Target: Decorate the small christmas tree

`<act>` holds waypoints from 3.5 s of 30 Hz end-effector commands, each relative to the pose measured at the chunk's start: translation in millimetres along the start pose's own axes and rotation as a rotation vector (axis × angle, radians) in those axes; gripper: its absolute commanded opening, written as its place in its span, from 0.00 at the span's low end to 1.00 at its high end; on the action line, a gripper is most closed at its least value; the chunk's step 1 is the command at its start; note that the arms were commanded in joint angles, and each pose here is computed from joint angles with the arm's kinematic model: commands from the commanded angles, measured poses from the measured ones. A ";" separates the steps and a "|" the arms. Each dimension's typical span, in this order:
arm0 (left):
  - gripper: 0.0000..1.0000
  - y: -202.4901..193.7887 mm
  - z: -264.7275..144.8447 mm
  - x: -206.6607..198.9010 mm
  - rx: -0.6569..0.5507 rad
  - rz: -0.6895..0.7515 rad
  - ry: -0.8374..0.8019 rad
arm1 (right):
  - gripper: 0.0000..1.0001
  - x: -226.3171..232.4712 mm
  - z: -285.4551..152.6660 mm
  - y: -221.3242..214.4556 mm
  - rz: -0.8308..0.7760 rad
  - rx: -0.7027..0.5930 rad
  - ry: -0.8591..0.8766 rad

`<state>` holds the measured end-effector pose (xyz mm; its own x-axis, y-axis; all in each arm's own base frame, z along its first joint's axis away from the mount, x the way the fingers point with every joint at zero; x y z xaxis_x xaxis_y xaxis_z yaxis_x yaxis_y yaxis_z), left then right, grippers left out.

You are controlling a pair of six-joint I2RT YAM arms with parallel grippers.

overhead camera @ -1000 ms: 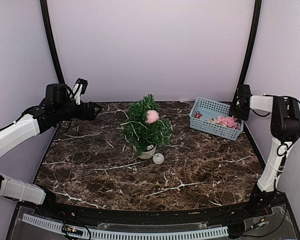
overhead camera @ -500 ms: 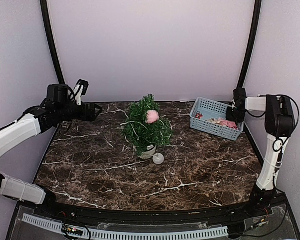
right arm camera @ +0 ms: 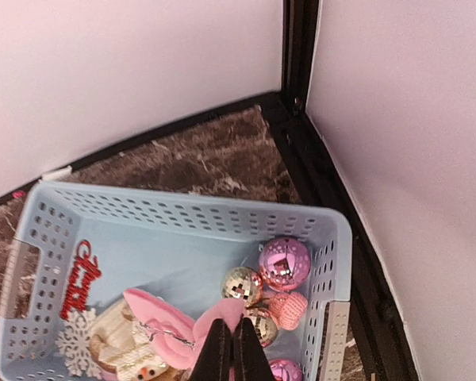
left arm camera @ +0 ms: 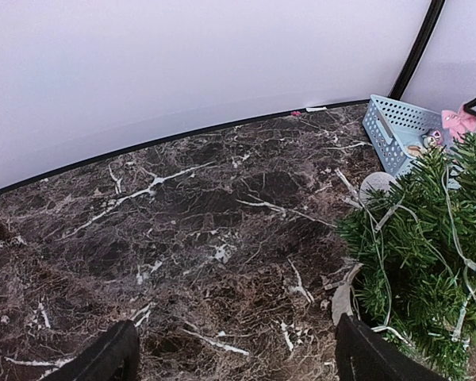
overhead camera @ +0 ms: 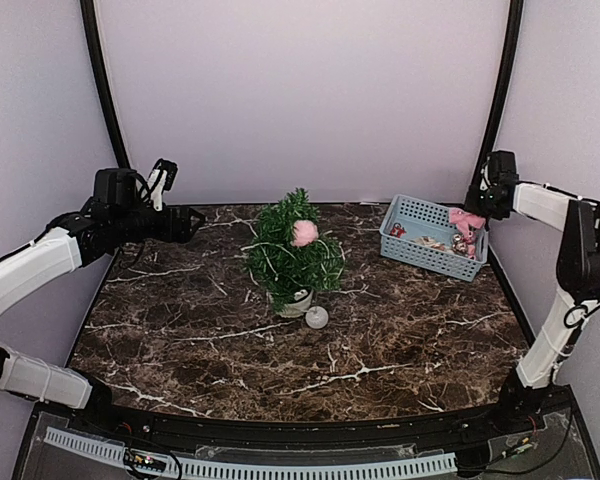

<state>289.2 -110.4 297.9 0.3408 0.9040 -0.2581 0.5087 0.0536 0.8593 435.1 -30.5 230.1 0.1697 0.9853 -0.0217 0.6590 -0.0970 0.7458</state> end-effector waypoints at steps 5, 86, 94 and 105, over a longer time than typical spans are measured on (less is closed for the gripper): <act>0.87 12.3 -15.6 -6.6 -0.070 0.024 -0.036 | 0.00 5.8 -80.5 30.8 0.030 -0.293 0.178; 0.12 9.2 -20.6 -207.8 0.195 -0.064 -0.881 | 0.00 283.2 -312.9 -55.6 -0.722 -0.276 1.615; 0.00 20.5 -30.9 -201.1 0.087 -0.115 -0.817 | 0.72 271.6 -313.9 -46.3 -0.686 -0.368 1.431; 0.00 37.0 -40.3 -175.0 -0.137 -0.472 -0.583 | 0.87 262.4 -335.1 -66.9 -0.637 -0.769 0.903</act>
<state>212.2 -258.3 384.0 0.5861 0.4210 -0.6923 0.6465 0.2720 0.7128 198.3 269.9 388.1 -0.9041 0.4094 -0.1224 -0.0298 0.2254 0.9738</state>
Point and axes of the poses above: each gripper's point midway between its finger pads, its own z axis out along the fingers, its own x axis along the line the jaws close on, y = z × x, the point moved 10 cm from there along -z, back along the fingers, and after that the axes turned 9 degrees about -z, right-handed, at the moved point
